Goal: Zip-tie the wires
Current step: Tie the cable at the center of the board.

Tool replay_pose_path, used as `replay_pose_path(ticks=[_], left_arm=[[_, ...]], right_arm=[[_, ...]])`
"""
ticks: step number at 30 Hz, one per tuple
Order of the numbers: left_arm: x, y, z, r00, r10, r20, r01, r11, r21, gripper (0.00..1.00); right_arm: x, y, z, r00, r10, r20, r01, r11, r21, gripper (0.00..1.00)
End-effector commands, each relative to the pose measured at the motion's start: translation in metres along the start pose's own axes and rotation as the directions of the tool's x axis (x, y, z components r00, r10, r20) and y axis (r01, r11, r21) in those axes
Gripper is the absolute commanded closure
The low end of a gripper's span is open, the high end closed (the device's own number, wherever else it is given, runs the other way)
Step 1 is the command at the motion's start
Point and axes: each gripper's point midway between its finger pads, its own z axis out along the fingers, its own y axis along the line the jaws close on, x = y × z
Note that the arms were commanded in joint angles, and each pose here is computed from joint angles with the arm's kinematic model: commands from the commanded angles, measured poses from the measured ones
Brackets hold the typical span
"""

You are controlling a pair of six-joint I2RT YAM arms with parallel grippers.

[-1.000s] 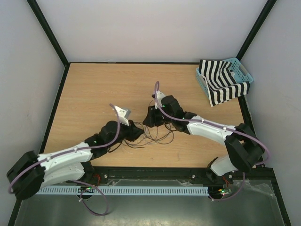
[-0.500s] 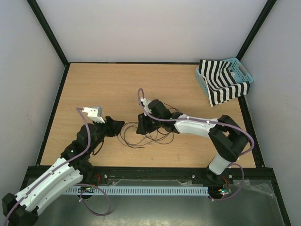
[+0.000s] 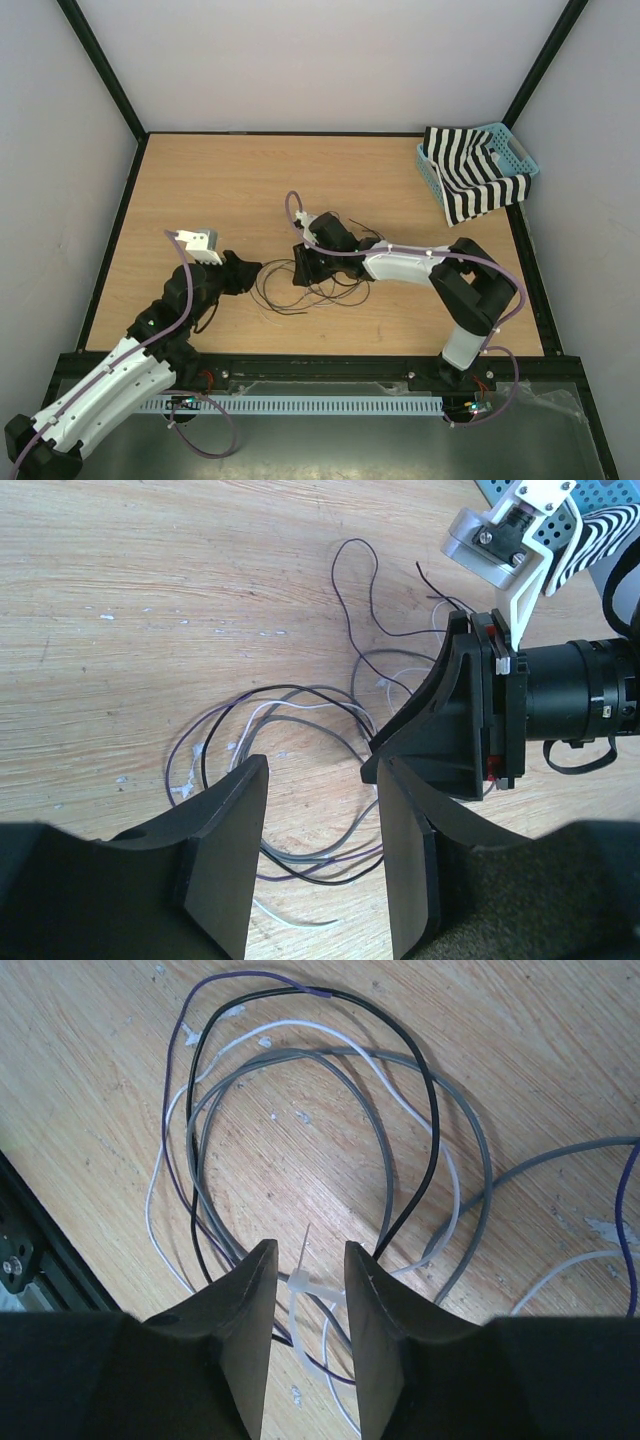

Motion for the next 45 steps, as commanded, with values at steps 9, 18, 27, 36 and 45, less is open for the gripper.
replay_pose_path(ticks=[9,18,27,36,45], left_arm=[[0.001,0.001,0.001,1.0,-0.005,-0.003,0.005,1.0,0.001,0.5],[0.001,0.003,0.002,1.0,-0.007,-0.002,0.007,1.0,-0.001,0.5],[0.002,0.002,0.002,1.0,-0.008,-0.008,0.008,1.0,0.0,0.5],[0.005,-0.002,0.004,0.999,0.027,-0.03,-0.026,0.999,0.031,0.49],[0.02,-0.03,0.011,0.994,0.042,-0.105,-0.022,0.982,0.187,0.51]], right_arm=[[-0.01,0.008,0.003,1.0,-0.022,0.003,0.022,1.0,-0.015,0.78],[-0.01,0.01,0.001,1.0,-0.025,0.0,0.025,0.999,-0.021,0.85],[-0.006,0.009,0.001,1.0,-0.024,-0.013,0.024,0.999,-0.022,0.86],[-0.014,0.011,-0.006,1.0,-0.02,0.0,0.019,0.999,-0.05,1.0],[-0.054,0.002,-0.037,0.993,0.006,0.118,0.0,0.999,-0.052,1.0]])
